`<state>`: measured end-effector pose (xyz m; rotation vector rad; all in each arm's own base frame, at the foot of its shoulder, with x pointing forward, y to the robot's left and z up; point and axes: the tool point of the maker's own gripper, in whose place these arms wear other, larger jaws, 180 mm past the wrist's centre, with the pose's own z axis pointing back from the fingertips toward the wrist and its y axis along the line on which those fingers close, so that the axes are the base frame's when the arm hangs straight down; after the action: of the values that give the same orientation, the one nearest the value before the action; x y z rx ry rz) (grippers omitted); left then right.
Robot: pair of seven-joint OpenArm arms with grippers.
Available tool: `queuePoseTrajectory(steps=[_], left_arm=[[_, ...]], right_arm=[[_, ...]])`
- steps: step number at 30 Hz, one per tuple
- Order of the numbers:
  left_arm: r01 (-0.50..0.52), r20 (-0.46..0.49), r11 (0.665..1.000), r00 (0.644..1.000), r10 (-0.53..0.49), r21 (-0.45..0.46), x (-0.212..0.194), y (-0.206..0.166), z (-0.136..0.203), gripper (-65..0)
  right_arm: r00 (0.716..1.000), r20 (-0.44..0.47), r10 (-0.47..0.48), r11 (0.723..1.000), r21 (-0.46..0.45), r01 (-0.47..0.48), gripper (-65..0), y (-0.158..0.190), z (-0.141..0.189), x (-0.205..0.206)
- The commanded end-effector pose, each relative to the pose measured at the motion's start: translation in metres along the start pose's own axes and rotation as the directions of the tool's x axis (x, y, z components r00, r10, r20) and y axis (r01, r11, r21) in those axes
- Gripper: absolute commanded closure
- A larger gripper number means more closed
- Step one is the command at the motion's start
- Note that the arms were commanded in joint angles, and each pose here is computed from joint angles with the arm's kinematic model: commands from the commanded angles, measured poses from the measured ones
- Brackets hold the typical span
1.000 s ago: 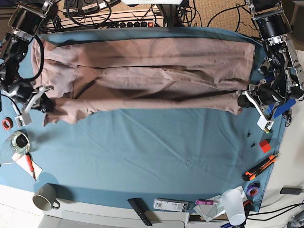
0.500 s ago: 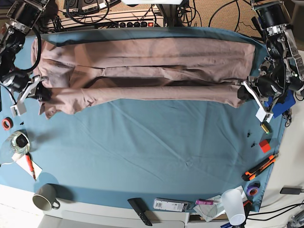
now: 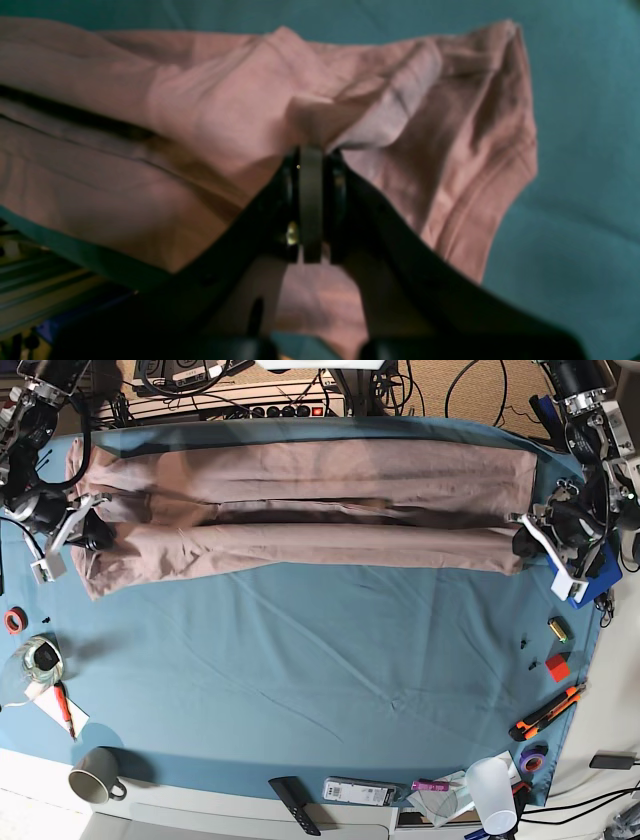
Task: Fold the T-shirt properly
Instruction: 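Lift the hem with both grippers and fold it over toward the collar, then lay the folded hem down along the collar edge with both grippers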
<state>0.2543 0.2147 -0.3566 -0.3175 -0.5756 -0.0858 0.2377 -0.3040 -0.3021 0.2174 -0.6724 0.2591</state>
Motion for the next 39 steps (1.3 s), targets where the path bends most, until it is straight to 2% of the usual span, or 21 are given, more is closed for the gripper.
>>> queuePoseTrajectory(steps=[1,4,8,19,28,39], left_arm=[[0.012,0.04,1.0,0.999,-0.012,0.002,0.01,0.001,0.007,0.0],[-0.003,0.035,1.0,0.999,0.004,-0.03,0.004,-0.004,0.007,0.0],[0.015,0.011,0.999,1.0,-0.014,-0.033,-0.006,-0.006,0.009,0.0],[0.023,-0.012,0.999,1.0,-0.023,-0.026,-0.018,-0.008,0.013,0.0],[0.022,-0.019,1.0,1.0,-0.022,-0.022,-0.021,-0.008,0.013,0.0],[0.013,-0.044,1.0,0.999,-0.014,-0.014,-0.034,-0.006,0.013,0.0]], right_arm=[[0.999,0.04,0.023,0.999,-0.03,-0.022,0.0,-0.008,0.012,0.013],[0.999,0.036,0.004,0.998,-0.056,-0.002,0.0,-0.016,0.02,0.009],[0.996,0.085,-0.021,0.999,-0.023,0.023,0.0,-0.012,0.027,0.013],[0.997,-0.031,-0.065,0.998,0.009,0.065,0.0,-0.001,0.028,-0.033],[0.99,-0.017,-0.143,0.987,0.076,0.143,0.0,0.022,0.018,-0.05],[0.987,-0.027,-0.158,0.984,0.074,0.16,0.0,0.025,0.015,-0.056]])
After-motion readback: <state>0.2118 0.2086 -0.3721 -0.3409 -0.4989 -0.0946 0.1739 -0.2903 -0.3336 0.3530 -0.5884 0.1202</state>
